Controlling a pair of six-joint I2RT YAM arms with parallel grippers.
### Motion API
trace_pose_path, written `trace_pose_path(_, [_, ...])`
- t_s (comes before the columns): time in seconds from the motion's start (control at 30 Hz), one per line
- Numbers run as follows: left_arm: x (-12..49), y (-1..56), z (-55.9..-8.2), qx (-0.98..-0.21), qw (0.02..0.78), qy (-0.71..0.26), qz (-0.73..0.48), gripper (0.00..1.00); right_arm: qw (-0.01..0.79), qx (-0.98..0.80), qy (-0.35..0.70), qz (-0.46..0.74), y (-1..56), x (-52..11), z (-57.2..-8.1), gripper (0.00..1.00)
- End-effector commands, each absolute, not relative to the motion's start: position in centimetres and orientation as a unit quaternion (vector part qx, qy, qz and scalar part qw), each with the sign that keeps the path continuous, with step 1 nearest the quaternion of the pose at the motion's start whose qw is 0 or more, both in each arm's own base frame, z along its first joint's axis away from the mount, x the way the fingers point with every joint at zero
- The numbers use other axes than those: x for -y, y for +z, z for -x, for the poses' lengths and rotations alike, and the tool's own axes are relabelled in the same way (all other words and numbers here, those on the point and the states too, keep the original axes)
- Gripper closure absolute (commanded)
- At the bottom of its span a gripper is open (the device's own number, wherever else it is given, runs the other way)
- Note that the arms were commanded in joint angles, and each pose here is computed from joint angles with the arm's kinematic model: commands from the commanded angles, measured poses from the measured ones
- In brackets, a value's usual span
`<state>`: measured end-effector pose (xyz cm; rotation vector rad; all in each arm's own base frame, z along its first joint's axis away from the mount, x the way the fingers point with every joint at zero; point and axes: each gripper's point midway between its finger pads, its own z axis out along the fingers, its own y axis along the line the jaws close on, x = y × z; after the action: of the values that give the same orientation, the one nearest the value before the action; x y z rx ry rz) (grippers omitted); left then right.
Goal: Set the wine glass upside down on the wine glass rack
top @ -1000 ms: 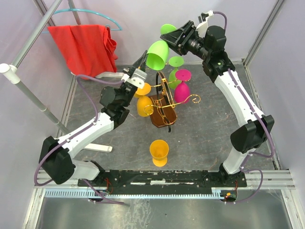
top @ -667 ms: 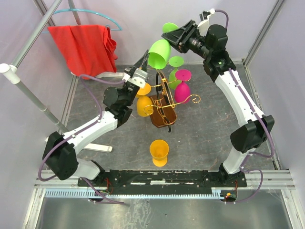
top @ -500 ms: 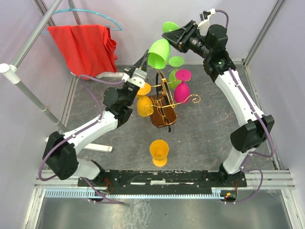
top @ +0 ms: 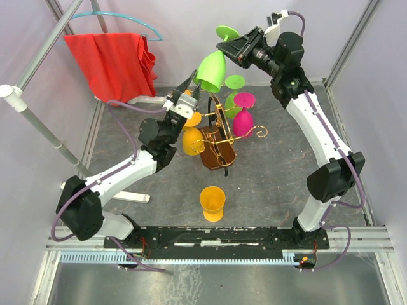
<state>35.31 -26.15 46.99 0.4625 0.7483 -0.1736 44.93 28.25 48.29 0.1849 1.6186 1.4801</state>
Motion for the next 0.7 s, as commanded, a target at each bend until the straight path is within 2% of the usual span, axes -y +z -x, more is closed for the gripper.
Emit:
trace_pose_path(0.0, [26.0,48.3,-33.2,-0.345,0.903,-0.116,-0.23,0.61,0.497,-0.637,0.588,-0.021,50.4,-28.3,-43.6,0.9])
trace_pose_path(0.1, [26.1,46.9,-33.2,-0.366,0.891,-0.117,-0.243,0.54,0.524,-0.635,0.568,-0.011,51.2,-27.7,-43.5,0.92])
trace_pose_path(0.43, [24.3,42.6,-32.9,-0.438,0.857,-0.1,-0.252,0.45,0.599,-0.662,0.448,0.035,51.0,-23.7,-42.9,0.97])
trace_pose_path(0.67, [22.4,42.4,-34.1,-0.488,0.845,-0.076,-0.206,0.39,0.63,-0.701,0.323,0.086,48.6,-19.3,-39.2,0.99])
